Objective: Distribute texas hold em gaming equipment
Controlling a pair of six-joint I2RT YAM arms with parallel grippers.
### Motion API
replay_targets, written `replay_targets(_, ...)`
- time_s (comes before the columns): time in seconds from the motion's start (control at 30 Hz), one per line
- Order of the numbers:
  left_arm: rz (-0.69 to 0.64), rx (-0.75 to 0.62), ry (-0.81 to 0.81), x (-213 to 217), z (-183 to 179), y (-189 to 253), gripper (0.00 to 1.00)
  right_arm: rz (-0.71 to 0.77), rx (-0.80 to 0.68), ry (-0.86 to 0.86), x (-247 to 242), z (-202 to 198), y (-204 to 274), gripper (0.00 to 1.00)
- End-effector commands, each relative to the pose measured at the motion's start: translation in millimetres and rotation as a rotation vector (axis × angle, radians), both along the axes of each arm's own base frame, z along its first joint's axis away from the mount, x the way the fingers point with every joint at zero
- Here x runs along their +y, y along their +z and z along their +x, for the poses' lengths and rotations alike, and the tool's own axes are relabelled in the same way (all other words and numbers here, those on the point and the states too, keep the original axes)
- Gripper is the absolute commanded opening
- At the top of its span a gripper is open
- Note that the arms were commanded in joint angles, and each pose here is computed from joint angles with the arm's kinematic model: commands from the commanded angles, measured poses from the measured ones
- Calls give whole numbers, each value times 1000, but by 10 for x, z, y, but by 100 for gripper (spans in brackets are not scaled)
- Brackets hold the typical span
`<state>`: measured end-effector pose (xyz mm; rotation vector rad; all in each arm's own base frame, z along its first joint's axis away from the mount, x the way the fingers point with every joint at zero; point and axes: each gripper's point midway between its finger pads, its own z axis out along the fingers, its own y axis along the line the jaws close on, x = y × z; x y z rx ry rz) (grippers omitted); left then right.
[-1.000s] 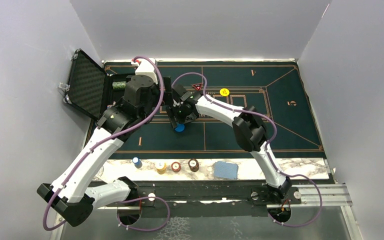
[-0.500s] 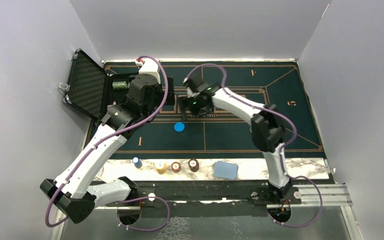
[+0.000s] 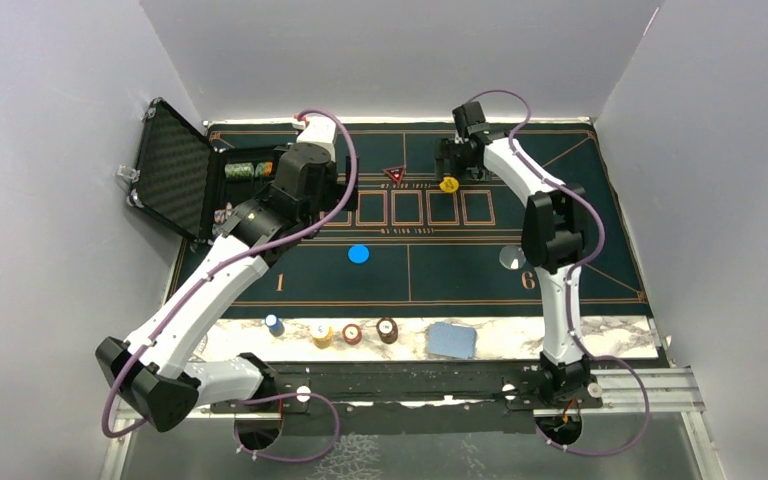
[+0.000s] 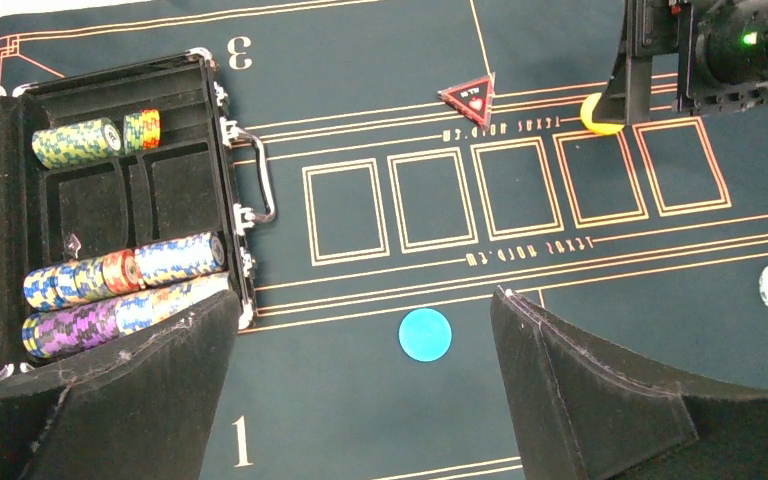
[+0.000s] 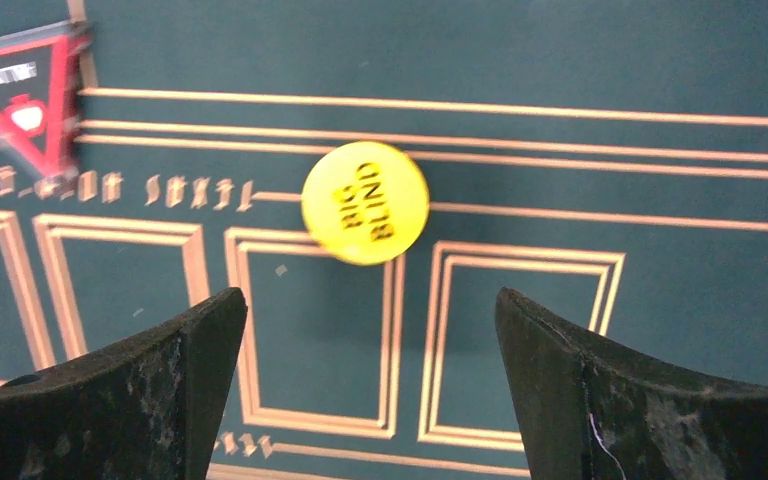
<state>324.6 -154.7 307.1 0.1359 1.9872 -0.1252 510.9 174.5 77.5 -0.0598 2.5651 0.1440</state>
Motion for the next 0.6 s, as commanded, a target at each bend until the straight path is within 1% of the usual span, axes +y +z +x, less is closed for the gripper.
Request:
replay_targets(0.0,15,-29,-24,-68,89,84,99,-89,7,32,-120,173,-150,94)
replay_targets(0.17,21,-21,-40,-137,149,22,99,-97,11,49,-79,283,-299,93)
replay_targets(0.3,20,-27,-45,-159,171,27,99,-108,29,71,-6,253,-416,91)
replay_targets(0.37,21,-31,-44,-153,171,39,99,-139,42,67,-18,224,-494,86)
replay_targets(0.47,17,-36,-45,-151,160,54,99,-173,74,68,-37,145,-626,75)
replay_targets(0.57,12,-42,-48,-143,138,77,99,-209,82,70,-113,98,-748,70)
